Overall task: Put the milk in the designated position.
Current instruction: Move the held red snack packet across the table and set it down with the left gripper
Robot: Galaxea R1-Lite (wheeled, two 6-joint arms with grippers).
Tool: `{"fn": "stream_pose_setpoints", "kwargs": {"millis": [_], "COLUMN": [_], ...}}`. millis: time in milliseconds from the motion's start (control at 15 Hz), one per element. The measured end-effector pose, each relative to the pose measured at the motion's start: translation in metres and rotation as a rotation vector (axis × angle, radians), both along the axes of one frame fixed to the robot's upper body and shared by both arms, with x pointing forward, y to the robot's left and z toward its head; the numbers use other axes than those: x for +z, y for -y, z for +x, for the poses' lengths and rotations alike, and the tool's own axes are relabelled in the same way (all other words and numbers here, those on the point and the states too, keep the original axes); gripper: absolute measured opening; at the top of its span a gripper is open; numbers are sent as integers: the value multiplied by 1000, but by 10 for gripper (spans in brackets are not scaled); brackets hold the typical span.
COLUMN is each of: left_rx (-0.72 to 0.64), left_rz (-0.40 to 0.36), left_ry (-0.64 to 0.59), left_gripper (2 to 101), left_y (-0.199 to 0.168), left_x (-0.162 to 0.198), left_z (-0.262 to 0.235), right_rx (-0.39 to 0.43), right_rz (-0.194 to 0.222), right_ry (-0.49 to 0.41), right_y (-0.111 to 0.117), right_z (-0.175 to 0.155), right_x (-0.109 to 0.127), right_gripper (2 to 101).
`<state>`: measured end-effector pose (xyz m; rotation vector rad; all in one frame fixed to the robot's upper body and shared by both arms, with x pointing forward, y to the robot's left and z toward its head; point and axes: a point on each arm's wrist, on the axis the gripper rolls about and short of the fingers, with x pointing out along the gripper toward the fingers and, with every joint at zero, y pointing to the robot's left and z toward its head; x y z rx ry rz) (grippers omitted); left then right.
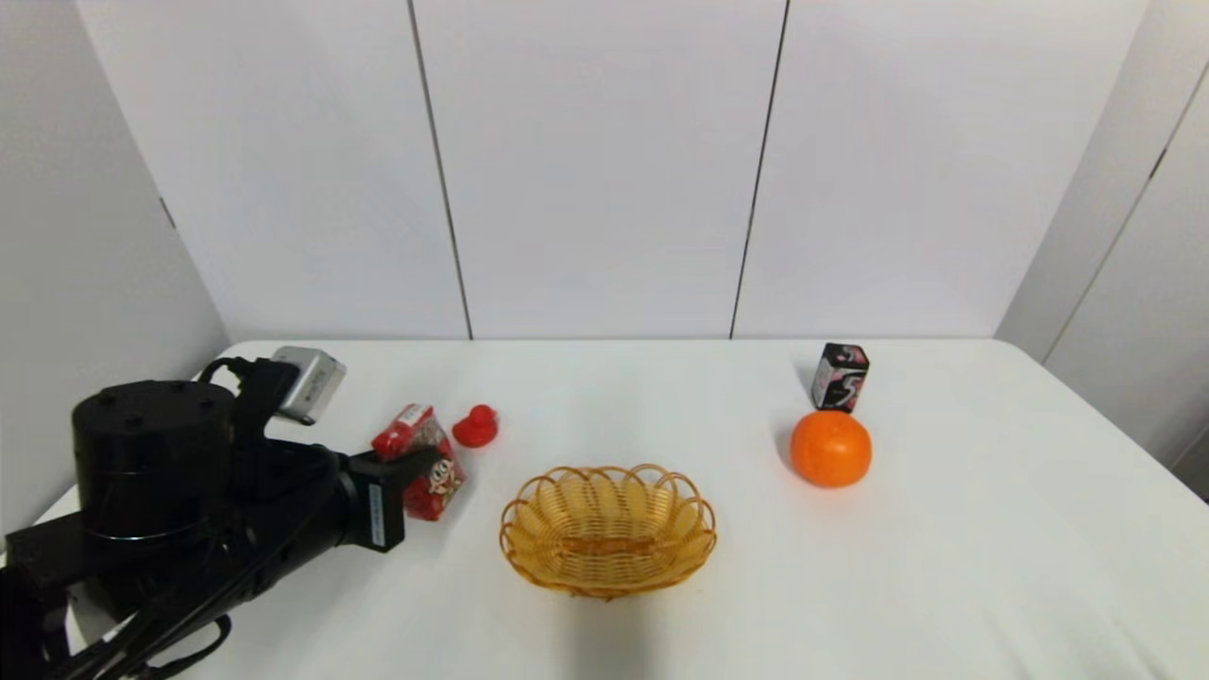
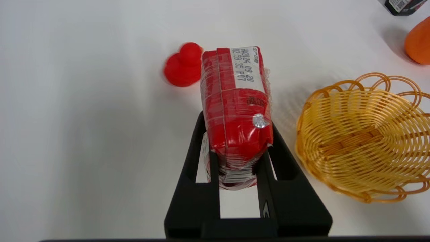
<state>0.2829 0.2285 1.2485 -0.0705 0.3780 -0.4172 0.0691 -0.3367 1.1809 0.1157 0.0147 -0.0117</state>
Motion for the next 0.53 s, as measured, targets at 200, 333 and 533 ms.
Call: {"fn": "stream_pose_setpoints", "kwargs": {"millis": [200,333,533], "left_rx": [41,26,20], "left_rz": [19,37,47], "left_ry": [-52,-83,-95], "left_gripper": [194,194,194], "left_y": [20,26,30], "left_x": [-17,-26,-33], "left_z": [2,3,5], "right_rx": [0,0,0], "right_rz": [0,0,0], "right_ry": [0,0,0], "right_y": [0,0,0], "right_z": [0,0,0], "right_x": [0,0,0], "right_gripper": [980,980,980]}}
